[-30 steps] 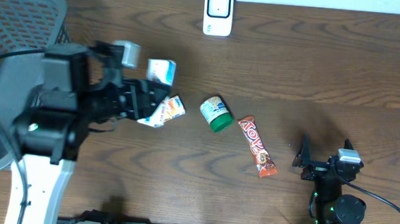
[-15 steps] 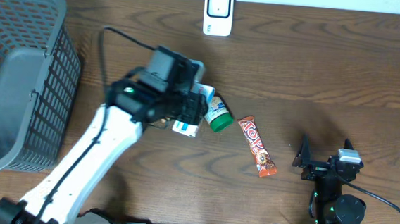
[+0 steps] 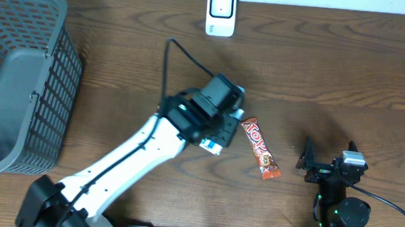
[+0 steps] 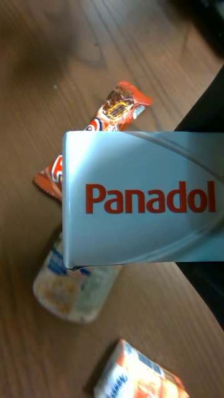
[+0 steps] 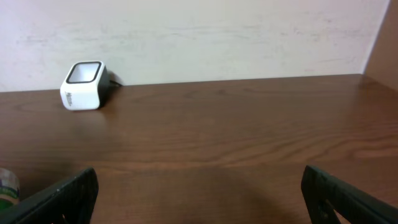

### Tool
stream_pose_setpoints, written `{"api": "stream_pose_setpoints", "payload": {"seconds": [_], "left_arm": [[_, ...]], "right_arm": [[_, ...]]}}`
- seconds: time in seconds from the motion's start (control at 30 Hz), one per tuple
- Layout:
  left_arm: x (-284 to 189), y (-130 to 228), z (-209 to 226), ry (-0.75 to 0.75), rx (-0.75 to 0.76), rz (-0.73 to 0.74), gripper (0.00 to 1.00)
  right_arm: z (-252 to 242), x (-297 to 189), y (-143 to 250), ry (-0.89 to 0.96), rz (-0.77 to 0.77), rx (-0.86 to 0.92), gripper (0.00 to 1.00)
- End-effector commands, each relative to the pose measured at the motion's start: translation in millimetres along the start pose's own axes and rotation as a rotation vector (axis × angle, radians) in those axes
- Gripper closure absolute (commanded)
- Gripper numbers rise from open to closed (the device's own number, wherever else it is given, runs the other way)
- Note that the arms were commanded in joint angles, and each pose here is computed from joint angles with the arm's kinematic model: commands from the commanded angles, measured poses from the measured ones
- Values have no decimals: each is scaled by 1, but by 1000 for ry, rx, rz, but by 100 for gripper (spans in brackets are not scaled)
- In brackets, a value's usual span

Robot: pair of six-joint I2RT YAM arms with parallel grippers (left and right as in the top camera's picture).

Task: Scan the item barcode
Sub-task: 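Set the Panadol box down near the jar and open the left gripper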

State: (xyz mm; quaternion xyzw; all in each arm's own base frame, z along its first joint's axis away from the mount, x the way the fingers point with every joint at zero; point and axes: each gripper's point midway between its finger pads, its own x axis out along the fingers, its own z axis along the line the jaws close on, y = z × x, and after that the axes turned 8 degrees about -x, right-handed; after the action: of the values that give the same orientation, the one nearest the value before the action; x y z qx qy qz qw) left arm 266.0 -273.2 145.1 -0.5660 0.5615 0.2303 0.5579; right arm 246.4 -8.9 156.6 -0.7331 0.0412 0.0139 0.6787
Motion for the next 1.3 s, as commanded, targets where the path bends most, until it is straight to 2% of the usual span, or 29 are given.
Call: {"api": "stream_pose_setpoints", "payload": {"seconds": [0.0, 0.2, 0.37, 0.53, 0.7, 0.9, 1.03, 1.27], "left_arm": [[15, 1, 14, -158, 11, -28, 44], [42, 0, 43, -405, 86, -53, 44], [62, 5, 62, -550, 158, -27, 45], [56, 1, 65, -687, 245, -85, 44], [45, 0, 52, -759, 326, -145, 45], [35, 1, 46, -834, 395, -185, 45], [34, 1, 45, -835, 396, -188, 45], [34, -2, 48, -872, 404, -206, 45]], "right_arm": [[2, 0, 0, -5, -1, -12, 1], [-2, 0, 0, 14, -2, -13, 1], [-2, 0, 0, 14, -2, -12, 1], [-2, 0, 0, 14, -2, -12, 1], [1, 0, 0, -4, -2, 7, 1], [2, 0, 0, -10, 0, 234, 1], [4, 0, -1, -23, -3, 255, 1], [49, -9, -18, -294, -18, 302, 1]]}}
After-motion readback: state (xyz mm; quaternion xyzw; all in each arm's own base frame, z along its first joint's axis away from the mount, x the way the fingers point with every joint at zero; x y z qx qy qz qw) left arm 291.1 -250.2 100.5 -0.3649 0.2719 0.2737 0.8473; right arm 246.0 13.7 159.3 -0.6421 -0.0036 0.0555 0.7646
